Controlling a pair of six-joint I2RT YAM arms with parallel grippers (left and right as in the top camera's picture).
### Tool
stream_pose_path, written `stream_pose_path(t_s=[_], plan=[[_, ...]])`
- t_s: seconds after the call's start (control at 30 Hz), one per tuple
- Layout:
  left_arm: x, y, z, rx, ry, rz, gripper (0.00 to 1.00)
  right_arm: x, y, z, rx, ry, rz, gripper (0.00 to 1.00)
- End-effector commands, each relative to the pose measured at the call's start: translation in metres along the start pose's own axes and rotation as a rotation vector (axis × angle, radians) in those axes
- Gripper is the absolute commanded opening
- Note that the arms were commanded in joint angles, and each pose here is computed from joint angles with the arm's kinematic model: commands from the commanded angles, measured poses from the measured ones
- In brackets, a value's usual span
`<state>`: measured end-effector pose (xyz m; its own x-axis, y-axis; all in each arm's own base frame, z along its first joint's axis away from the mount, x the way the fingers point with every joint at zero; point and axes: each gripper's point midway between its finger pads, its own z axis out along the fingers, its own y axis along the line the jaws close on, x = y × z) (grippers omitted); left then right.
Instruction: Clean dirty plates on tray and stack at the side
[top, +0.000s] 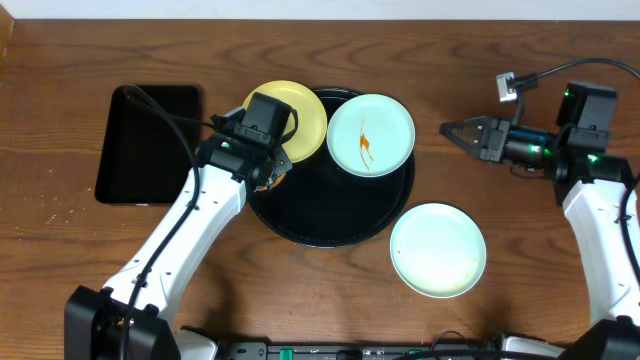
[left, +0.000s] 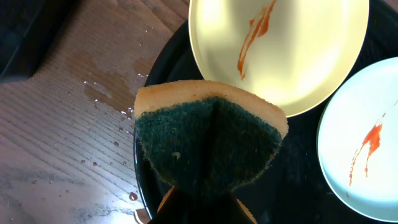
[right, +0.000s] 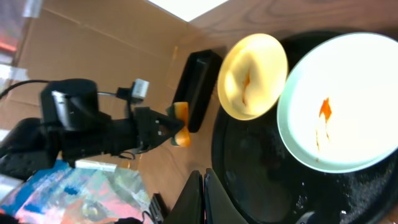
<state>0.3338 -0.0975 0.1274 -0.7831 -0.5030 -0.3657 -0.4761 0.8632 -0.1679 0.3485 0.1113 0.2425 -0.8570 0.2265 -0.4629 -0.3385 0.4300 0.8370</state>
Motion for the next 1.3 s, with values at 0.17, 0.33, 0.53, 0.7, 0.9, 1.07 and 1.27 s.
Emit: stream_pose_path(t_s=[0.17, 0.33, 0.53, 0.7, 0.9, 1.07, 1.27], plan=[[0.001, -0.004, -0.002, 0.017, 0.011, 0.008, 0.07, 0.004, -0.016, 0.011, 0.127, 0.012, 0.022, 0.01], [0.002, -0.004, -0.002, 0.019, 0.013, 0.03, 0.07, 0.007, -0.017, 0.016, 0.149, 0.023, 0.003, 0.01], [0.002, -0.004, -0.002, 0.019, 0.012, 0.152, 0.07, 0.015, -0.033, 0.021, 0.265, 0.042, 0.016, 0.01], [0.002, -0.004, -0.002, 0.019, 0.011, 0.19, 0.07, 0.018, -0.053, 0.027, 0.435, 0.033, 0.0, 0.1], [0.002, -0.004, -0.002, 0.019, 0.011, 0.19, 0.08, 0.024, -0.067, 0.039, 0.571, 0.041, -0.026, 0.21], [0.001, -0.004, -0.002, 0.019, 0.01, 0.191, 0.07, 0.033, -0.075, 0.038, 0.643, 0.06, -0.003, 0.34], [0.002, -0.004, -0.002, 0.019, 0.011, 0.195, 0.07, 0.069, -0.106, -0.001, 0.854, 0.177, 0.094, 0.5]])
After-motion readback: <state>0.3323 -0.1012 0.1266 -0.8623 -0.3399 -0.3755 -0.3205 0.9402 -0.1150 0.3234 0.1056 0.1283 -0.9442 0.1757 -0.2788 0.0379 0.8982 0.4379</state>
